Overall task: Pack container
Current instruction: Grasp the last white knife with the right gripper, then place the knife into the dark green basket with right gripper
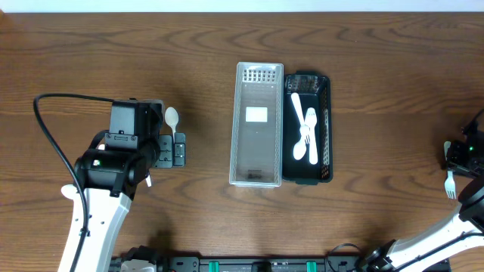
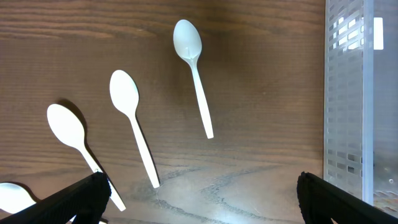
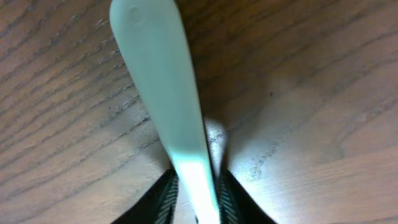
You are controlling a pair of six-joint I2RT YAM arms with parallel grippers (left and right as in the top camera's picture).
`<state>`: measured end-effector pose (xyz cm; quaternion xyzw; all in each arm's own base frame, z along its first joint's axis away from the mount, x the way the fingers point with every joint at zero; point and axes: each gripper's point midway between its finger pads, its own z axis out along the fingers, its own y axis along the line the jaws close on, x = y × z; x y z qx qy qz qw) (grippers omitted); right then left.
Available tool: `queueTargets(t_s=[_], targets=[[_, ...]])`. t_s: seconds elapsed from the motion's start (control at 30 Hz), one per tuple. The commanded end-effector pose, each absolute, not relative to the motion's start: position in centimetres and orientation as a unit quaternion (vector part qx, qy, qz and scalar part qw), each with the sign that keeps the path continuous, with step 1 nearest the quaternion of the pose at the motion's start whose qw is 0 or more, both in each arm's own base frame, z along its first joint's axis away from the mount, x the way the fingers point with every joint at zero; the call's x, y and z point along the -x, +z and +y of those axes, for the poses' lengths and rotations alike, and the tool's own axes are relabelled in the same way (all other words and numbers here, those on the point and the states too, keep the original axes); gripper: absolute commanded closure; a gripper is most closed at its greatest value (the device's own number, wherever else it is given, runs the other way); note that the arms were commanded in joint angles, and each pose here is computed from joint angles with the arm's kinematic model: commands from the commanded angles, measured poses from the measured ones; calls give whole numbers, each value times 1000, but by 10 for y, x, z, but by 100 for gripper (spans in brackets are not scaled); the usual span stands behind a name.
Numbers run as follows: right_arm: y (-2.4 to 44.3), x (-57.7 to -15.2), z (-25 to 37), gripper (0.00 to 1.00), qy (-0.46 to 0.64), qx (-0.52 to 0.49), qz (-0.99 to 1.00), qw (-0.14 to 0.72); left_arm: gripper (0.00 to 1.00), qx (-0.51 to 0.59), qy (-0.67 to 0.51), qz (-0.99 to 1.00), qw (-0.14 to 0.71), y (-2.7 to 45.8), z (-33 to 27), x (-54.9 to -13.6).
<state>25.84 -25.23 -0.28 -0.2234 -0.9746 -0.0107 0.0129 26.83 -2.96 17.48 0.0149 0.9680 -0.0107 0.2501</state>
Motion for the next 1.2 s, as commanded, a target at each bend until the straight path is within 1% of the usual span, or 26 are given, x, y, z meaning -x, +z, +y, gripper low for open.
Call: queueTargets(t_s=[0.0,0.07,0.37,0.63,0.87,1.03,1.17], targets=[[-7,-258,-246,80,-20,224,-974,18,2,-16,-6,966,257,181,-29,-271],[-7,-259,-246,81,-22,224,-974,17,2,-16,-6,966,257,181,-29,-271],[-7,-264,-240,99,-28,223,-974,13,2,-16,-6,966,257,181,-29,-271],[9,-293,-215,99,-39,203,-978,-17,2,-16,-6,966,257,181,-29,-271],[62,-337,-173,99,-19,165,-982,-86,2,-16,-6,966,257,181,-29,-271],[111,-363,-116,99,-17,133,-980,-145,2,-16,-7,965,260,182,-29,-273],[146,-374,-61,99,-29,102,-977,-187,2,-16,-7,965,260,182,-29,-273]])
